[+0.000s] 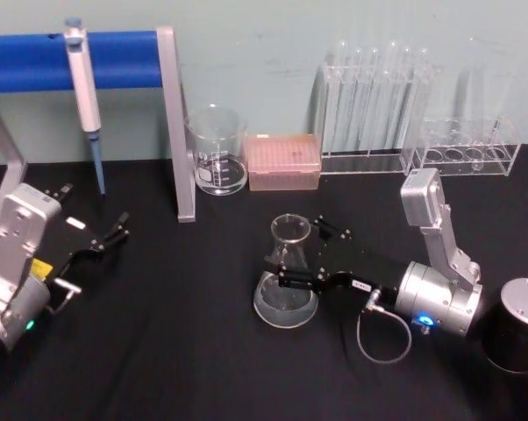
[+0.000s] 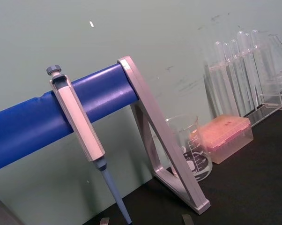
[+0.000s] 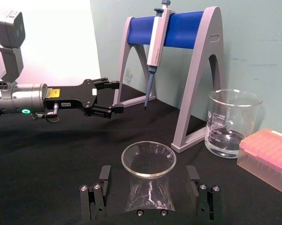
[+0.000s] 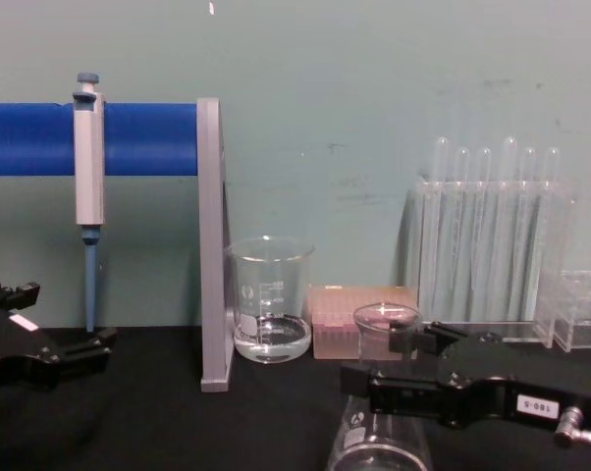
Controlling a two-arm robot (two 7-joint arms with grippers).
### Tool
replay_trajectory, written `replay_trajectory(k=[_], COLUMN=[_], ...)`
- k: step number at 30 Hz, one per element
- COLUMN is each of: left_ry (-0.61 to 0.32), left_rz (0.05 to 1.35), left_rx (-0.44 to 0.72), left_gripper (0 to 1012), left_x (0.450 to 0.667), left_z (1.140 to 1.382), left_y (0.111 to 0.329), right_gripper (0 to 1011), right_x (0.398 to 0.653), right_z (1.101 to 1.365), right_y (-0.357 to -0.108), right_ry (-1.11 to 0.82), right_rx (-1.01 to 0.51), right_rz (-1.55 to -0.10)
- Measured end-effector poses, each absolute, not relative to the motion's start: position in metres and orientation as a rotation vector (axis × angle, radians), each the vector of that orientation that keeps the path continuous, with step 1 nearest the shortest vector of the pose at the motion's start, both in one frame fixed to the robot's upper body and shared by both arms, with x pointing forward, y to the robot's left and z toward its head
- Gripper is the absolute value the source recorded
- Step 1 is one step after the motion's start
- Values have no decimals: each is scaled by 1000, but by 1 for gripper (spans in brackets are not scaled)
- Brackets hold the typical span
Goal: Grasp the erlenmeyer flask with one hand, shake it three times, then place it back.
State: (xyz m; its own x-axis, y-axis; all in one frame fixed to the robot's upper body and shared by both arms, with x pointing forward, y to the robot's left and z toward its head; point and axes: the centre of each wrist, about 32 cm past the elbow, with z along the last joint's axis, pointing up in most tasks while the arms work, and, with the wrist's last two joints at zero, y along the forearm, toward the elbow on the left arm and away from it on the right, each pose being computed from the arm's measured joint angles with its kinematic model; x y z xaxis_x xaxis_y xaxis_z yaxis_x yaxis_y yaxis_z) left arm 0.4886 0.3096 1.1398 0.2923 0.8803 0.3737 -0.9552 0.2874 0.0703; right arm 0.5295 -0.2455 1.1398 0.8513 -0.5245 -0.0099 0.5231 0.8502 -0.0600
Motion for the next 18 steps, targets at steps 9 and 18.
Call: replay_trajectory(k=[9,18], left_ry=[-285,-285], left_rz=[1248,1248], left_rx=[304,304], left_gripper=[1001,1001], left_x=[489,489], left_z=[1140,1140], left_y=[310,310], right_gripper=[835,564], right_x=[530,530], right_z=[1140,1140], right_y=[-246,-246], right_ry=[27,27], right_rx=[-56,-56], right_rz=[-551,-551])
